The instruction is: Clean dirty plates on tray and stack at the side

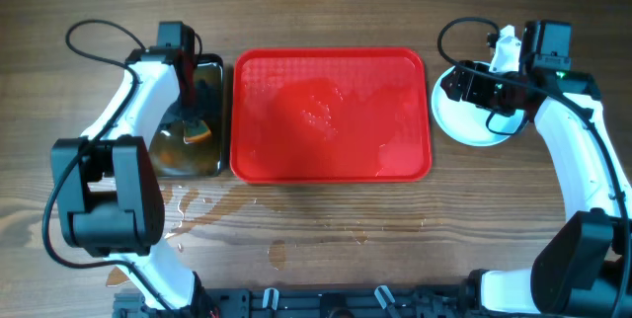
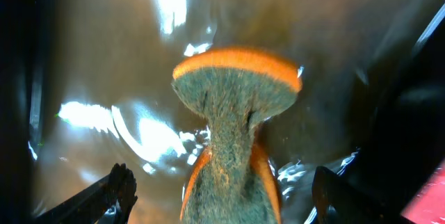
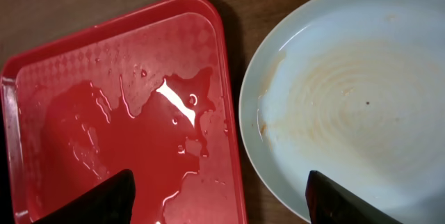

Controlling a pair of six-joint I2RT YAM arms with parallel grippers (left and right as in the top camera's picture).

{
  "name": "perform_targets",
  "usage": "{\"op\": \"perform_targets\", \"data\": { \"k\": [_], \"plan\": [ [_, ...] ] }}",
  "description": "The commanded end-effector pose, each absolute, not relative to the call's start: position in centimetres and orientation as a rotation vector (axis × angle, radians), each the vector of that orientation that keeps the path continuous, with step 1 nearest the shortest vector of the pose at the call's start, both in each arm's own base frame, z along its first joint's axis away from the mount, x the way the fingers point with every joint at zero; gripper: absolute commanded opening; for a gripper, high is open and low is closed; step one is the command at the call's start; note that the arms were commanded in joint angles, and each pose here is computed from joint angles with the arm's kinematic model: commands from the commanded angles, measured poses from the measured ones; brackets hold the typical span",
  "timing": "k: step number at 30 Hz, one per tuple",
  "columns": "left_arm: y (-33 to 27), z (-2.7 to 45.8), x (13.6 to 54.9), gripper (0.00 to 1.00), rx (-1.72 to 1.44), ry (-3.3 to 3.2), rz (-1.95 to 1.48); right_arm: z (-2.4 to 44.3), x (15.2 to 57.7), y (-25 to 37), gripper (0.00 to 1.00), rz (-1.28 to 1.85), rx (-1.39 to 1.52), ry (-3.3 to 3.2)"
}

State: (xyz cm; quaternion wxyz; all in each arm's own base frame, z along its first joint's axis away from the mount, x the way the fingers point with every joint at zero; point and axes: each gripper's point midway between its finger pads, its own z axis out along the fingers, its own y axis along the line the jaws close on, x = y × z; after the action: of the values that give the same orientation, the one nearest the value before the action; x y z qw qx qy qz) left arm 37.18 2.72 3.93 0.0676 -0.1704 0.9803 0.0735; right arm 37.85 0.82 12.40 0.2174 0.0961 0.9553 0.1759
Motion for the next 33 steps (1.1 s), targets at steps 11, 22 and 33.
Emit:
{"op": "perform_targets", "data": {
  "k": [11, 22, 33],
  "plan": [
    [0.7, 23.4, 39.8, 1.00, -0.440, 2.493, -0.090, 34.4, 32.8, -0.1, 0.93, 0.233, 0.066, 2.190],
    [0.7, 23.4, 39.8, 1.00, -0.440, 2.493, -0.090, 35.7, 28.1, -0.4, 1.00, 0.149, 0.115, 2.155],
    [0.7, 23.4, 39.8, 1.00, -0.440, 2.493, -0.090, 23.0, 26.0, 3.8, 1.00, 0.217, -0.093, 1.700]
  ]
}}
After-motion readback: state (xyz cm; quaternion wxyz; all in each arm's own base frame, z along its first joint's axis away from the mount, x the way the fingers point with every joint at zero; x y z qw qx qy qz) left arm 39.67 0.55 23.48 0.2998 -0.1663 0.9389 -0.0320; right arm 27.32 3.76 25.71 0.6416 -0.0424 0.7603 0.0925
